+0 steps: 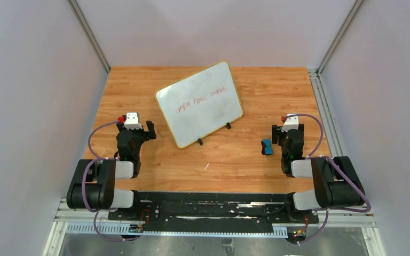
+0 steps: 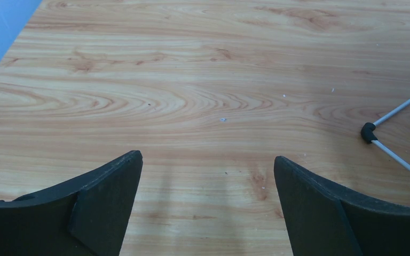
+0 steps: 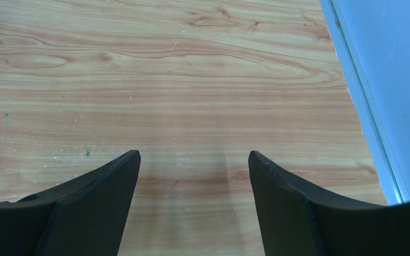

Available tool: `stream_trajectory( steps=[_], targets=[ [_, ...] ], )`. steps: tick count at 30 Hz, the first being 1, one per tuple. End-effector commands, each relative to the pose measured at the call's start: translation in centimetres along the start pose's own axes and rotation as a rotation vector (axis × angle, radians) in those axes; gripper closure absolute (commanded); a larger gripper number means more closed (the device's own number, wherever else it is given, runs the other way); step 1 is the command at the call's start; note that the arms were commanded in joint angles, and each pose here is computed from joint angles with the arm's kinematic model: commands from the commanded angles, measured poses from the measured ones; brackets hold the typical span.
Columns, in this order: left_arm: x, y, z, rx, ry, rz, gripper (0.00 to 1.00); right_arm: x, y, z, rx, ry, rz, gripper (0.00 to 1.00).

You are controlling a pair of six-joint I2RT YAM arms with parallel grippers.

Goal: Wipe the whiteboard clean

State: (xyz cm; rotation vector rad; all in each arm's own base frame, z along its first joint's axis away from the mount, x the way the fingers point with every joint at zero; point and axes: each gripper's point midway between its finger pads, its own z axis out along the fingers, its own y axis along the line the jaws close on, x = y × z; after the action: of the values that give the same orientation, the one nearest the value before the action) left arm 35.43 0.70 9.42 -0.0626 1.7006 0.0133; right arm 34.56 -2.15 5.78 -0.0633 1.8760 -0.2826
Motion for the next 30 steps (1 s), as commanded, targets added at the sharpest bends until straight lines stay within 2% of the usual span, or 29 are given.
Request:
stream_trajectory(
  steps=[1, 11, 13, 15, 16, 18, 19, 20, 22, 25, 30],
  targets=[
    [-1.0, -0.2, 0.3, 0.007, -0.038, 0.006, 0.02, -1.2, -0.6, 0.5, 0.014, -0.030, 0.020, 0.24],
    [-1.0, -0.2, 0.3, 0.007, -0.040, 0.006, 0.02, -1.2, -0.6, 0.5, 0.013, -0.027, 0.020, 0.23],
    [-1.1, -0.2, 0.3, 0.008, -0.040, 0.006, 0.02, -1.1, -0.5, 0.5, 0.012, -0.027, 0.020, 0.26],
    [-1.1, -0.2, 0.3, 0.007, -0.040, 0.006, 0.02, -1.2, -0.5, 0.4, 0.013, -0.029, 0.020, 0.38],
    [-1.1, -0.2, 0.3, 0.007, -0.040, 0.006, 0.02, -1.2, -0.5, 0.4, 0.012, -0.029, 0.021, 0.50],
    [-1.0, -0.2, 0.3, 0.007, -0.040, 0.006, 0.02, -1.5, -0.6, 0.4, 0.015, -0.045, 0.016, 0.81],
    [-1.0, -0.2, 0.3, 0.008, -0.040, 0.006, 0.02, -2.1, -0.5, 0.3, 0.006, -0.069, 0.009, 0.92],
    [-1.0, -0.2, 0.3, 0.007, -0.040, 0.006, 0.02, -2.4, -0.5, 0.2, 0.009, -0.061, -0.001, 0.98],
    [-1.0, -0.2, 0.3, 0.010, -0.040, 0.007, 0.02, -2.7, -0.7, -0.3, 0.030, 0.042, 0.004, 0.99],
    [-1.0, -0.3, 0.3, 0.012, -0.037, 0.010, 0.02, -4.3, -1.1, -1.8, 0.054, 0.229, 0.127, 0.99],
    [-1.1, -0.3, 0.3, 0.014, -0.039, 0.011, 0.02, -7.1, 1.7, -3.4, -0.127, 0.318, 0.209, 0.99]
  ],
)
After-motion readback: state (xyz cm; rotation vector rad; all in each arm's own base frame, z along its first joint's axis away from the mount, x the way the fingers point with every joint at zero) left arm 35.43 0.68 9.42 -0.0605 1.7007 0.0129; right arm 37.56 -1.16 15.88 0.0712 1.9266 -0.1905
